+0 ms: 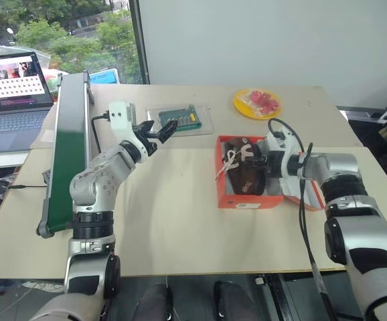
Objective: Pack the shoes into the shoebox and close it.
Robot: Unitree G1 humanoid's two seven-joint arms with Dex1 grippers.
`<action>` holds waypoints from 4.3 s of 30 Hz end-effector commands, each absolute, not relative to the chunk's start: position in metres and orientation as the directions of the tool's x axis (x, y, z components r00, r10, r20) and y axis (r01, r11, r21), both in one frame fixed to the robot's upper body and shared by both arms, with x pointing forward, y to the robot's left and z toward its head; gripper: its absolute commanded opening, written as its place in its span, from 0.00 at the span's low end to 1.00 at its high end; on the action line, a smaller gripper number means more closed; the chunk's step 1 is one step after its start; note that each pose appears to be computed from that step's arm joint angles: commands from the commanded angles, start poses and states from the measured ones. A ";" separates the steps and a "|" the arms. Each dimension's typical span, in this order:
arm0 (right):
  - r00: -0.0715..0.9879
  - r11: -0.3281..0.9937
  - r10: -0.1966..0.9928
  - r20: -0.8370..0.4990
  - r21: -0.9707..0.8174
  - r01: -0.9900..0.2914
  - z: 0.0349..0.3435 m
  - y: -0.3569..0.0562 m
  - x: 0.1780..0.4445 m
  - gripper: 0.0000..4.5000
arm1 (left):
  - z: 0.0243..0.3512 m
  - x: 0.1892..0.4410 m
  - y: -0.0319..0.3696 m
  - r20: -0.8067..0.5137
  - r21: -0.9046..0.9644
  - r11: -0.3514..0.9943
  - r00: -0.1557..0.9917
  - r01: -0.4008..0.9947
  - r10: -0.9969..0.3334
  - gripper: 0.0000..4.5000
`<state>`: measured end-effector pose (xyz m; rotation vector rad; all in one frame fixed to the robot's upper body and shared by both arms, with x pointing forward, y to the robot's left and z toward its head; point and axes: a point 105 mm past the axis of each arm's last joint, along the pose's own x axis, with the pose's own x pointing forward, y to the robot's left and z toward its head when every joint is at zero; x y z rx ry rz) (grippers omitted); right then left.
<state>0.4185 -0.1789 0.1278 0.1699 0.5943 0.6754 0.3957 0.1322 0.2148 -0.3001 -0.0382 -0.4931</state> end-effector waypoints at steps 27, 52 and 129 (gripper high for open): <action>0.436 0.325 0.170 -0.884 -0.368 -0.871 0.076 -0.189 0.416 0.08 | 0.206 0.372 0.135 0.174 -0.283 0.883 0.925 0.375 -0.337 1.00; 0.628 0.704 0.617 -0.474 -0.025 -0.710 0.232 -0.189 0.392 0.99 | 0.184 0.359 0.089 -0.089 0.000 0.690 0.687 0.724 -0.721 1.00; 0.933 0.960 0.161 -0.322 0.271 -0.072 0.030 -0.248 0.359 0.01 | 0.214 0.319 0.039 -0.231 0.184 0.239 0.279 0.953 -0.932 1.00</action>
